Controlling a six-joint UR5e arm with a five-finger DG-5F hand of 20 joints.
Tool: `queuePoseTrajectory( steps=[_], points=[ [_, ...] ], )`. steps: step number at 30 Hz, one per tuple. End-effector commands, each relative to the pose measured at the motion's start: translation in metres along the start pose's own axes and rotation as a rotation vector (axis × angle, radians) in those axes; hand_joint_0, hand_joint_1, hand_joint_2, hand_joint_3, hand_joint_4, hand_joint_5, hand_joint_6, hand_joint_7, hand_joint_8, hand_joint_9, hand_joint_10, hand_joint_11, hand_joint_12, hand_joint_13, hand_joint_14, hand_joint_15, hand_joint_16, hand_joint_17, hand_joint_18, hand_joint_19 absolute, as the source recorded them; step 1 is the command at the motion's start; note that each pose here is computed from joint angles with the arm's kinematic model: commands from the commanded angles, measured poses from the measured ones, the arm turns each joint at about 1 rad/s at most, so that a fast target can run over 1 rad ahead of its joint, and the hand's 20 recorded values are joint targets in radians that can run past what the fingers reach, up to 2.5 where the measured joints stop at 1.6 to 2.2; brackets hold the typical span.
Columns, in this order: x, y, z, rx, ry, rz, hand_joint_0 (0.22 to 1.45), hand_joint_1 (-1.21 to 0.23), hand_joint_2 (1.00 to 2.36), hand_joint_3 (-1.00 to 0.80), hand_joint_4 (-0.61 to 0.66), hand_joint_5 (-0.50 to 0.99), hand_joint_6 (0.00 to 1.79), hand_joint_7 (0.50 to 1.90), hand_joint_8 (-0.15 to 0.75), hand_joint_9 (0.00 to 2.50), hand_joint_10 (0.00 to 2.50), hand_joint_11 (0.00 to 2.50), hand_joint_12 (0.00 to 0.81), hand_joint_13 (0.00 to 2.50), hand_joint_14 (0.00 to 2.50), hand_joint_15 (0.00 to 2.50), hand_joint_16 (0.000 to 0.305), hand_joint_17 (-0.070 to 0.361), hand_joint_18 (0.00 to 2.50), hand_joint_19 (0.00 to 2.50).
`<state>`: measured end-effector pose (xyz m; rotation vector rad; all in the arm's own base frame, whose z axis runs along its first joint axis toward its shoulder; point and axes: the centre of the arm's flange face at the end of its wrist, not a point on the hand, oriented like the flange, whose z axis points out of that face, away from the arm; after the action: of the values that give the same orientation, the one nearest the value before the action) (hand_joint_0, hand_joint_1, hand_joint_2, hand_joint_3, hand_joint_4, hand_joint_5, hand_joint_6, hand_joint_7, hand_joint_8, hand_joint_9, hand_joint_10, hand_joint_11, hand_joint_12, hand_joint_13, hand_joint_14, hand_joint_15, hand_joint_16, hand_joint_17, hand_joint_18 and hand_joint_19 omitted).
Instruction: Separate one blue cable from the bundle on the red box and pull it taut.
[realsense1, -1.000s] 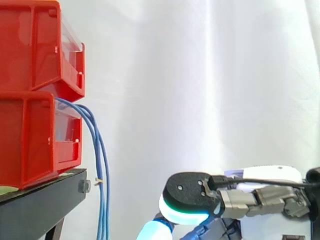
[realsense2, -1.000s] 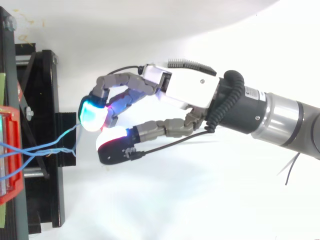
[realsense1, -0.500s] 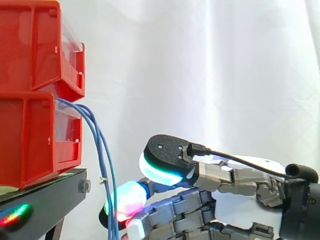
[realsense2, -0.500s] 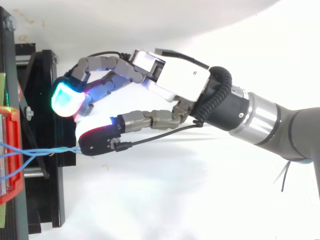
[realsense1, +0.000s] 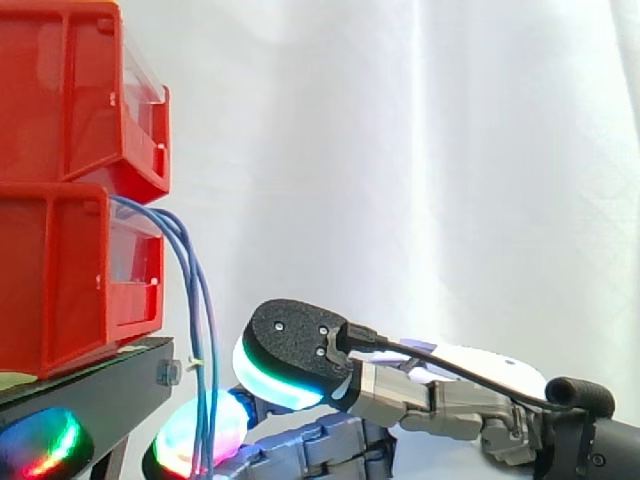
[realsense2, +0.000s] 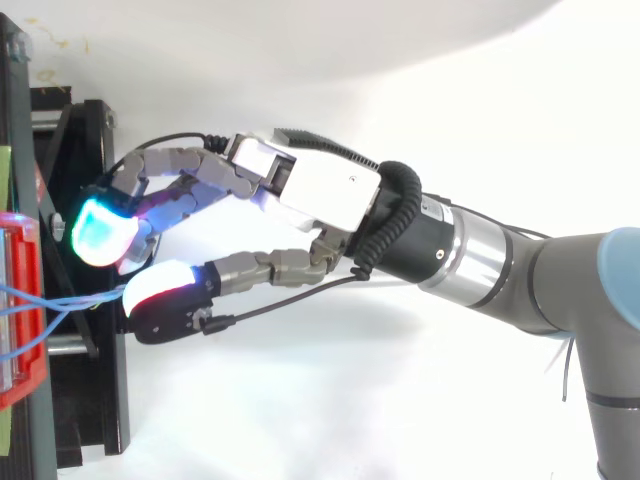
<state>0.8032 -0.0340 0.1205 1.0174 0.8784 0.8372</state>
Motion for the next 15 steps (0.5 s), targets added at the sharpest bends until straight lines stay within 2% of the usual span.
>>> queuePoseTrajectory(
  steps=[1, 7, 9, 13, 15],
  points=[
    [0.01, 0.003, -0.001, -0.011, 0.01, -0.001, 0.48, -0.64, 1.0, -0.44, 0.26, -0.1, 0.5, 1.01, 0.312, 0.91, 0.01, 0.58, 0.368, 0.78, 0.01, 0.45, 0.042, 0.095, 0.67, 0.57],
    [0.027, 0.011, -0.004, -0.035, 0.024, 0.005, 0.49, -0.64, 1.0, -0.45, 0.24, -0.09, 0.5, 1.1, 0.313, 0.91, 0.01, 0.6, 0.37, 0.79, 0.01, 0.47, 0.042, 0.094, 0.67, 0.57],
    [0.029, 0.013, -0.004, -0.039, 0.027, 0.008, 0.49, -0.64, 1.0, -0.45, 0.22, -0.09, 0.5, 1.14, 0.315, 0.92, 0.01, 0.6, 0.369, 0.8, 0.01, 0.47, 0.041, 0.093, 0.68, 0.57],
    [0.036, 0.018, -0.003, -0.051, 0.035, 0.017, 0.53, -0.67, 1.01, -0.4, 0.15, -0.06, 0.5, 1.35, 0.308, 0.95, 0.02, 0.64, 0.353, 0.81, 0.02, 0.49, 0.037, 0.084, 0.68, 0.58],
    [0.04, 0.025, 0.0, -0.063, 0.041, 0.024, 0.55, -0.67, 1.01, -0.36, 0.12, -0.06, 0.53, 1.35, 0.306, 0.95, 0.01, 0.64, 0.347, 0.81, 0.02, 0.48, 0.036, 0.082, 0.69, 0.58]
  ],
)
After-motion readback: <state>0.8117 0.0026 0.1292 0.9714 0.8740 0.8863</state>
